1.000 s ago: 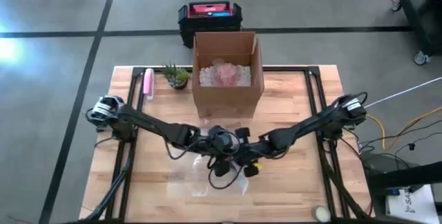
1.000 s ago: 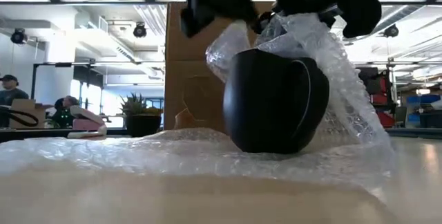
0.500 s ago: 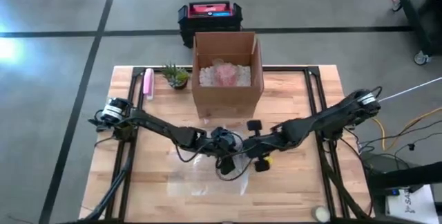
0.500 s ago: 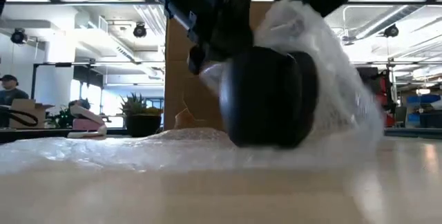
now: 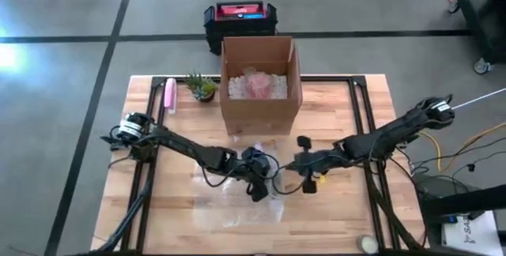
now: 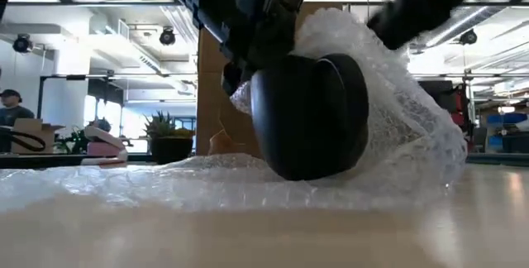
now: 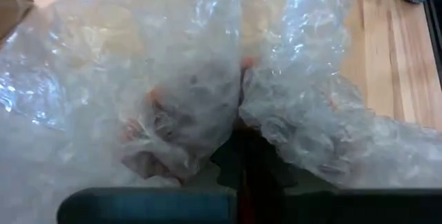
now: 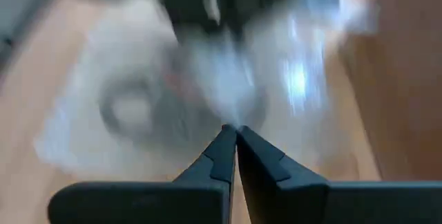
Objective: Wrap mug
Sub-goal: Wrap the black mug with the bubble wrap
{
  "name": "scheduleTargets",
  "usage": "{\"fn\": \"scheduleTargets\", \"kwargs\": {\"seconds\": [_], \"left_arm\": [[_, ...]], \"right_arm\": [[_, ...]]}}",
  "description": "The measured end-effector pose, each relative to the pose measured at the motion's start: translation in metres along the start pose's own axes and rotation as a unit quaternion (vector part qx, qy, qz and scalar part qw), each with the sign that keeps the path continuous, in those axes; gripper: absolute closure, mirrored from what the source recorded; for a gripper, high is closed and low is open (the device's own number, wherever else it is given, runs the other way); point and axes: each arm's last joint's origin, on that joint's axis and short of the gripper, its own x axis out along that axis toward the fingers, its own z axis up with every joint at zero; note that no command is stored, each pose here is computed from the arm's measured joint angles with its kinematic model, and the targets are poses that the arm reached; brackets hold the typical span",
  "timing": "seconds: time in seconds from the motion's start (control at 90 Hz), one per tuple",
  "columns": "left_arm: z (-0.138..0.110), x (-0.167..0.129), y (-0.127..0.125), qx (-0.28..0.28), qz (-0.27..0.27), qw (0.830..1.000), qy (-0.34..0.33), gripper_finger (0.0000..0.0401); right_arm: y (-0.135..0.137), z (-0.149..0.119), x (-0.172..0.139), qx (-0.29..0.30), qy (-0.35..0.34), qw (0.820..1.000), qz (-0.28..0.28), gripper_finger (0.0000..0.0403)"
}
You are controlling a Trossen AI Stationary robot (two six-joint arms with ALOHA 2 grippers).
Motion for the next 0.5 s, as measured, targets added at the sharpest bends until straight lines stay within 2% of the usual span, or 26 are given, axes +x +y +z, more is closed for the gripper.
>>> {"fn": "scheduleTargets", "kwargs": {"seconds": [0.089, 0.189, 0.311, 0.5], "left_arm": [[0.001, 0.0, 0.0, -0.002, -0.002, 1.0, -0.004, 0.0401], [0.002, 0.0, -0.001, -0.002, -0.004, 1.0, -0.007, 0.0401], [0.01, -0.005, -0.005, -0.007, -0.005, 1.0, -0.008, 0.0401], [0.036, -0.038, -0.021, 0.005, -0.01, 1.0, -0.007, 0.0401]], "right_arm": [[0.002, 0.01, 0.011, -0.019, -0.022, 1.0, 0.001, 0.0403], [0.005, 0.015, 0.026, -0.037, 0.002, 0.999, 0.0, 0.0403], [0.009, 0.015, 0.045, -0.065, 0.082, 0.994, -0.003, 0.0403], [0.013, 0.014, 0.062, -0.093, 0.198, 0.976, -0.004, 0.0403]]}}
